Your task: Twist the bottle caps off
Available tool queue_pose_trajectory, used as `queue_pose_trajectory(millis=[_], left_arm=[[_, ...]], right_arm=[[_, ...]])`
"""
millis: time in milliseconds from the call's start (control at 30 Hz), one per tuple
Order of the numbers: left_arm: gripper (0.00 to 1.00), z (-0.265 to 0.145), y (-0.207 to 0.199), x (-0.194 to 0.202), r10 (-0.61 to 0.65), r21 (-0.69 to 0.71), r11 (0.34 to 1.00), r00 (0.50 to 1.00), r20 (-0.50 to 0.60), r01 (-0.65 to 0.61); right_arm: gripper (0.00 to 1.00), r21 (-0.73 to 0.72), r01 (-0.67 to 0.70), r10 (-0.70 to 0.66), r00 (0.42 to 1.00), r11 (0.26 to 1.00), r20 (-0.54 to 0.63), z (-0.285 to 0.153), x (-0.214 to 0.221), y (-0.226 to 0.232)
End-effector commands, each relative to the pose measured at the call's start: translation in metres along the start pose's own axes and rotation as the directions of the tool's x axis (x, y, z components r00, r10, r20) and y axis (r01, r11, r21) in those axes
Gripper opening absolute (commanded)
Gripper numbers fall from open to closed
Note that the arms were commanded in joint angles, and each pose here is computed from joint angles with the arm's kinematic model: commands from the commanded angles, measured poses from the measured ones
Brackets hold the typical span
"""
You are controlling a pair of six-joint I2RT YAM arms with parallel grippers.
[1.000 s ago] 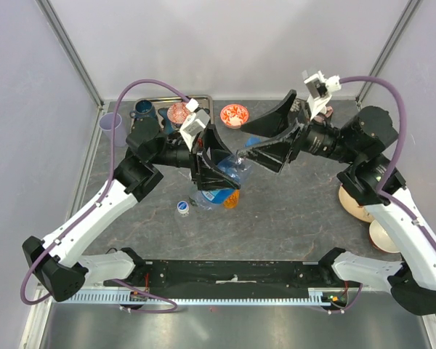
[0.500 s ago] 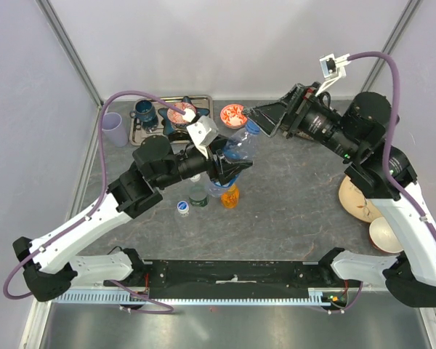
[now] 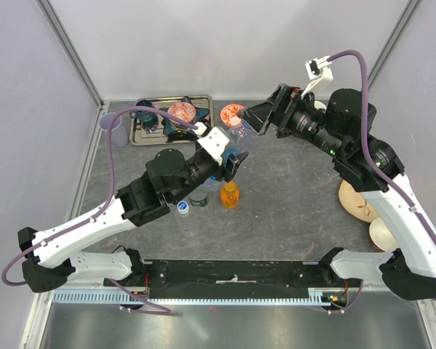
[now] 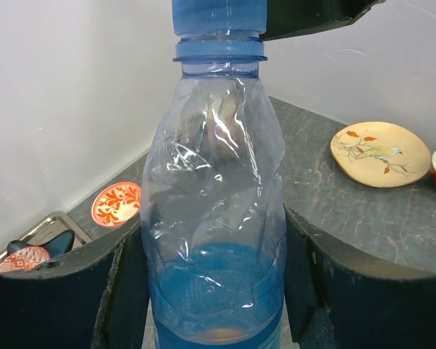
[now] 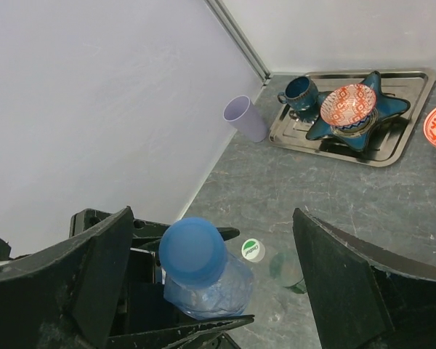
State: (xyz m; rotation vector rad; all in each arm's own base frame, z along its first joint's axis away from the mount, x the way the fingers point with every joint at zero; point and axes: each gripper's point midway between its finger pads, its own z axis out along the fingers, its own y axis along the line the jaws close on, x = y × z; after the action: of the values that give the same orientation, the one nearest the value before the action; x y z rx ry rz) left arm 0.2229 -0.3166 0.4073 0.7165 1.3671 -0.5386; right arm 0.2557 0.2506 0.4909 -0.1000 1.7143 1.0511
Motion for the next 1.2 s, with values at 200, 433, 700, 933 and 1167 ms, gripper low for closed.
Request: queue_pose_trajectory(millis=[200,433,700,933,1167], left_arm=[[0.32,0.001,0.014,-0.006,0.064,-0.084,0.994,0.998,0.016,-0.063],[0.31,0.0,0.014,-0.005,0.061,-0.085,0.995,0.998,0.018,-0.059],[0.31,0.001,0.013,-0.003,0.061,-0.082,0.995,0.998,0.012,-0.06],[0.31,-0.003,0.01,-0.007,0.046,-0.06,0.997,0.999,0.029,-0.045],[0.31,-0.012,-0.001,-0.022,0.0,0.022,1.0,0.997,0.077,-0.001]], right_arm=[[0.8,-0.009,0.011,-0.011,1.0,1.0,0.019,0.004,-0.003,0.005],[0.65,-0.002,0.013,-0.013,1.0,1.0,0.013,0.004,0.002,0.001],[0.48,0.002,0.02,-0.02,1.0,1.0,0.002,0.006,0.006,-0.002],[0.0,0.005,0.039,-0.039,0.999,0.999,-0.022,0.004,0.014,-0.006],[0.0,-0.064,0.114,-0.116,0.993,0.991,-0.034,-0.009,0.018,0.002]])
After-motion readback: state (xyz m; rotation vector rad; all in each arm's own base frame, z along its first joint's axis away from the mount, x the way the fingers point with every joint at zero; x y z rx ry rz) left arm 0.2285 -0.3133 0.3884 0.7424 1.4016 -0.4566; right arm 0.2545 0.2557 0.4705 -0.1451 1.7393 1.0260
